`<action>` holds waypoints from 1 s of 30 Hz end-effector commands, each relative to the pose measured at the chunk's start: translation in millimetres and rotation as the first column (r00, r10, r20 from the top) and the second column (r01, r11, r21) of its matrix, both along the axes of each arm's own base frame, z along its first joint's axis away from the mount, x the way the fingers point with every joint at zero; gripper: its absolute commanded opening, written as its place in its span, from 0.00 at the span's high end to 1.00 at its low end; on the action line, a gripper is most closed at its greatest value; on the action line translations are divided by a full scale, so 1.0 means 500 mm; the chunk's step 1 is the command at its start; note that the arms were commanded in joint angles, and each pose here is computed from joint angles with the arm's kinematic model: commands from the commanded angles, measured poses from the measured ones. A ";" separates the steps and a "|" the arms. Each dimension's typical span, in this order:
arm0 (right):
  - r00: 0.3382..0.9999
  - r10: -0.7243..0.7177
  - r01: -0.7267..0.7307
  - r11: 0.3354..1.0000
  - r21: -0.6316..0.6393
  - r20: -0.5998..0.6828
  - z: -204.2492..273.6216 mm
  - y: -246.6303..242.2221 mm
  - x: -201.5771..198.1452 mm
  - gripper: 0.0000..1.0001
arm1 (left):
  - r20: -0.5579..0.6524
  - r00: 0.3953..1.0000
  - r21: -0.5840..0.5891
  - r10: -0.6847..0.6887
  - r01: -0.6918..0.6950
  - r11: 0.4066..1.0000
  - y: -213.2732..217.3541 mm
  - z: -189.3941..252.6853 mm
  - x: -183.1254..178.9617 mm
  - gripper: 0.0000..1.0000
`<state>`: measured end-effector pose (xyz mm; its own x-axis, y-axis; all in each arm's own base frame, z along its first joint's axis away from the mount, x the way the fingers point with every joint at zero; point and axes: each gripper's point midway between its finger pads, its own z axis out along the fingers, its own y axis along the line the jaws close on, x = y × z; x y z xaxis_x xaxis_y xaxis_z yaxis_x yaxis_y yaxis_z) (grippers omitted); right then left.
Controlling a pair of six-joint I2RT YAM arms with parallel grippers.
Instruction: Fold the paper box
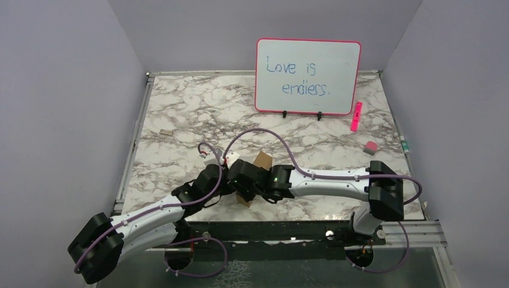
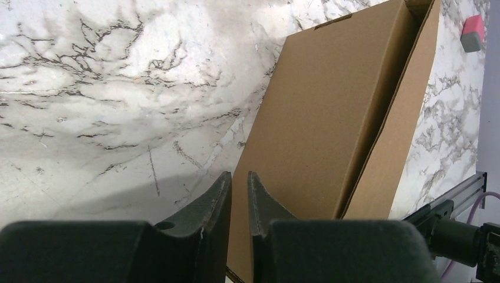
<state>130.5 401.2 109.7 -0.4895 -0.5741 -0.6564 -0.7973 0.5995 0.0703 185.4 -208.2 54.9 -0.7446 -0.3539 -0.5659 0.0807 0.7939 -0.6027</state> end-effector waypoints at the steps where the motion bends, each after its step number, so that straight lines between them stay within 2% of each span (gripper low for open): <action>1: 0.999 -0.036 0.043 0.966 -0.255 0.031 -0.099 -0.085 -0.006 0.82 | 0.011 0.999 -0.031 -0.039 0.039 0.999 -0.016 0.008 -0.007 0.83; 8: 0.996 -0.070 0.086 0.923 -0.376 0.056 -0.150 -0.149 -0.005 0.83 | 0.053 0.998 -0.020 0.039 -0.038 0.999 0.018 0.021 0.004 0.83; 14: 0.995 -0.060 0.088 0.922 -0.378 0.084 -0.141 -0.135 0.007 0.84 | 0.083 0.995 0.015 0.059 -0.061 0.998 0.033 0.041 0.013 0.80; 18: 0.991 -0.047 0.084 0.946 -0.314 0.122 -0.098 -0.102 0.023 0.84 | 0.089 0.994 0.029 0.062 -0.064 0.997 0.034 0.045 0.018 0.79; 24: 0.987 -0.029 0.048 0.992 -0.121 0.157 0.007 -0.041 0.032 0.76 | 0.103 0.993 0.008 0.065 -0.066 0.998 0.029 0.056 0.026 0.77; 30: 0.974 -0.071 0.064 0.997 0.039 0.213 0.110 -0.029 0.053 0.70 | 0.145 0.987 -0.003 0.072 -0.072 0.997 0.024 0.093 0.053 0.74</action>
<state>145.4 394.7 129.3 -0.4152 -0.5749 -0.7051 -0.7672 0.6378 -0.0682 191.5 -189.0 67.2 -0.6907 -0.3798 -0.6153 0.0597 0.8181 -0.5720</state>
